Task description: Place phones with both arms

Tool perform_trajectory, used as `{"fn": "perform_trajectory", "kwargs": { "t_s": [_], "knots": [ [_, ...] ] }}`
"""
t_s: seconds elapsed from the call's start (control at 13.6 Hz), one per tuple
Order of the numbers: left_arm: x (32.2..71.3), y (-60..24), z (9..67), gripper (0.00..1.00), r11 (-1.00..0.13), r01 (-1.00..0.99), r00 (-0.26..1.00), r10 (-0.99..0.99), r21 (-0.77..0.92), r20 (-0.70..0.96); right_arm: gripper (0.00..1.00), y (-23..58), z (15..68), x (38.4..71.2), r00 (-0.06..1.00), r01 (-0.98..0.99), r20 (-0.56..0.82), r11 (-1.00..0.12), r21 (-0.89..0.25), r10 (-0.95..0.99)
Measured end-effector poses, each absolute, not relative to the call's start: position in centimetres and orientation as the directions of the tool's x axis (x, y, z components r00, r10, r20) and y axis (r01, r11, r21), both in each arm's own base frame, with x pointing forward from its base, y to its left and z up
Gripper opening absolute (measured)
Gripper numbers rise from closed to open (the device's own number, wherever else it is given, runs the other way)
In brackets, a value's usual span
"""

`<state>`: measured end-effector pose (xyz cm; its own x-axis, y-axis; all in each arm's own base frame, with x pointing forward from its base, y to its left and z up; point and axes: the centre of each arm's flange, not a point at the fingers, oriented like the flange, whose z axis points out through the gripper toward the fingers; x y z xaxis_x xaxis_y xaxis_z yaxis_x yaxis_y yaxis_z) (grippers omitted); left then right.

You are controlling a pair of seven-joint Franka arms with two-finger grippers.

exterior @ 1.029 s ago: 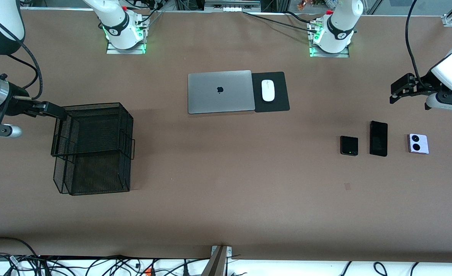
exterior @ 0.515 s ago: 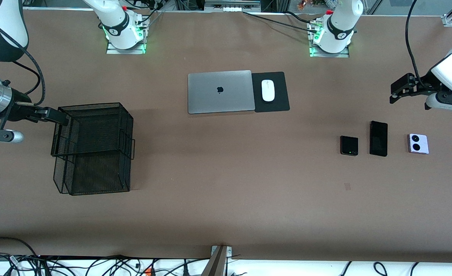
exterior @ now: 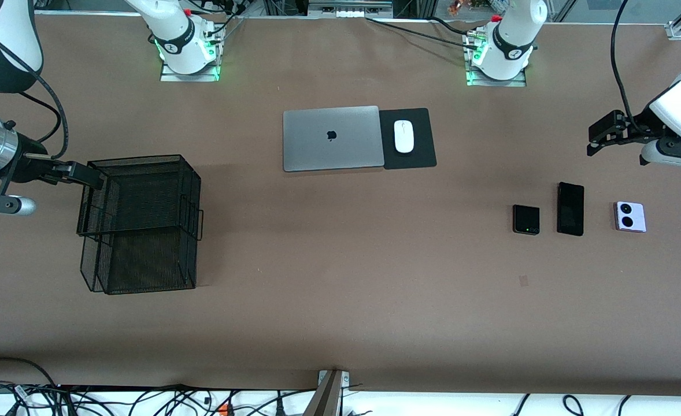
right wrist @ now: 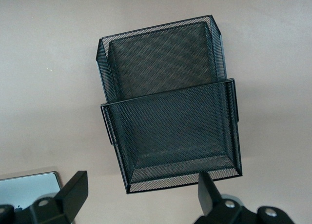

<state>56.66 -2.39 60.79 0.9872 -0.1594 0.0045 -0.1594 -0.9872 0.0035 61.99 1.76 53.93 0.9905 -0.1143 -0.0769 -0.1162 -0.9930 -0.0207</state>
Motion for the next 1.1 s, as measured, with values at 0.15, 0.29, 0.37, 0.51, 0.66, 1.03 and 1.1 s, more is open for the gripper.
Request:
{"fn": "perform_trajectory", "kwargs": {
  "t_s": [0.15,0.29,0.37,0.51,0.66,1.03,1.1],
  "knots": [
    [56.66,-2.39,60.79,1.0,-0.987,-0.159,0.987,-0.159,0.004,0.004,1.0,1.81,53.93,61.98,0.991,-0.115,-0.077,-0.993,-0.021,-0.114],
    [56.65,-2.39,60.78,1.0,-0.987,-0.159,0.987,-0.159,0.004,0.004,1.0,2.01,53.93,61.98,0.991,-0.112,-0.077,-0.993,-0.021,-0.11],
    [56.65,-2.39,60.78,1.0,-0.987,-0.159,0.987,-0.159,0.004,0.004,1.0,2.12,53.93,61.97,0.991,-0.11,-0.077,-0.994,-0.021,-0.108],
    [56.63,-2.39,60.76,1.0,-0.987,-0.159,0.987,-0.159,0.004,0.002,1.0,2.27,53.92,61.97,0.991,-0.108,-0.077,-0.994,-0.021,-0.106],
    [56.64,-2.38,60.72,1.0,-0.987,-0.159,0.987,-0.159,0.004,0.001,1.0,2.28,53.92,61.97,0.991,-0.108,-0.077,-0.994,-0.021,-0.106],
    [56.52,-2.32,60.25,1.0,-0.987,-0.159,0.987,-0.159,0.008,-0.025,1.0,2.44,53.92,61.96,0.992,-0.105,-0.077,-0.994,-0.021,-0.103],
    [56.51,-2.31,60.03,1.0,-0.987,-0.159,0.987,-0.159,0.008,-0.034,1.0,2.59,53.92,61.95,0.992,-0.103,-0.077,-0.994,-0.021,-0.101]
  ]
}}
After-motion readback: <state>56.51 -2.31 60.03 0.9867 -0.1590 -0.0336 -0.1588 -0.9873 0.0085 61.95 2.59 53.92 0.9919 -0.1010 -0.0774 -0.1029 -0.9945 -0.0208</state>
